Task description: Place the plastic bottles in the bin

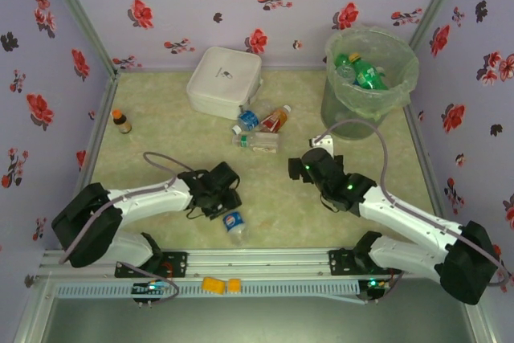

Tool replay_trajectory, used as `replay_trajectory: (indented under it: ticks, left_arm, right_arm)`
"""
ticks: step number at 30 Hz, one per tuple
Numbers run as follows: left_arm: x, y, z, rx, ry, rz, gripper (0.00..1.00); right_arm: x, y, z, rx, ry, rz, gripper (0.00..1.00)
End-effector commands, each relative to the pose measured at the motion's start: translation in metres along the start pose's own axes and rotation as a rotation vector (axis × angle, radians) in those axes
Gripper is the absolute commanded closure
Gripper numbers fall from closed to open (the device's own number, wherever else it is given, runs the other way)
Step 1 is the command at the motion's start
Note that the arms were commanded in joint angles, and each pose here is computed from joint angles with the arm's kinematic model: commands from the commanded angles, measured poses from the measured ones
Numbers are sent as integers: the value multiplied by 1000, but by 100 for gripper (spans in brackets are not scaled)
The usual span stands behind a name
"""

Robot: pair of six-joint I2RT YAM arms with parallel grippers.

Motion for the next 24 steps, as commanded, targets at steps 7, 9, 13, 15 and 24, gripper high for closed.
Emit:
replay_trajectory:
  ticks: [7, 9, 13, 15, 24]
  left_arm:
    - [-51, -92, -57, 34, 237, -311, 59]
    - [-64, -107, -69, 47, 275, -357, 60]
    - [-98, -139, -113, 124, 390, -474, 60]
    - [-117, -154, -140, 169, 436, -522, 60]
    - [-202, -219, -272, 348, 698, -712, 59]
  right_arm:
    - [7, -4, -15, -9, 82, -53, 0]
    - [9, -2, -20, -2, 95, -56, 0]
    - [18, 6, -40, 33, 135, -66, 0]
    - [20, 12, -50, 64, 141, -66, 0]
    - [21, 39, -78, 190, 137, -40, 0]
Point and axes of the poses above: each hand's point on the last joint's axis, 136 mm out from that joint toward the fingers, its own x axis out along the fingers, its own z axis along the line the jaws close on, y = z × x, the point moved 1 cm from there along -x, back along the fingers, and after that the axes turned 9 degrees about x, right-handed, at the moved point
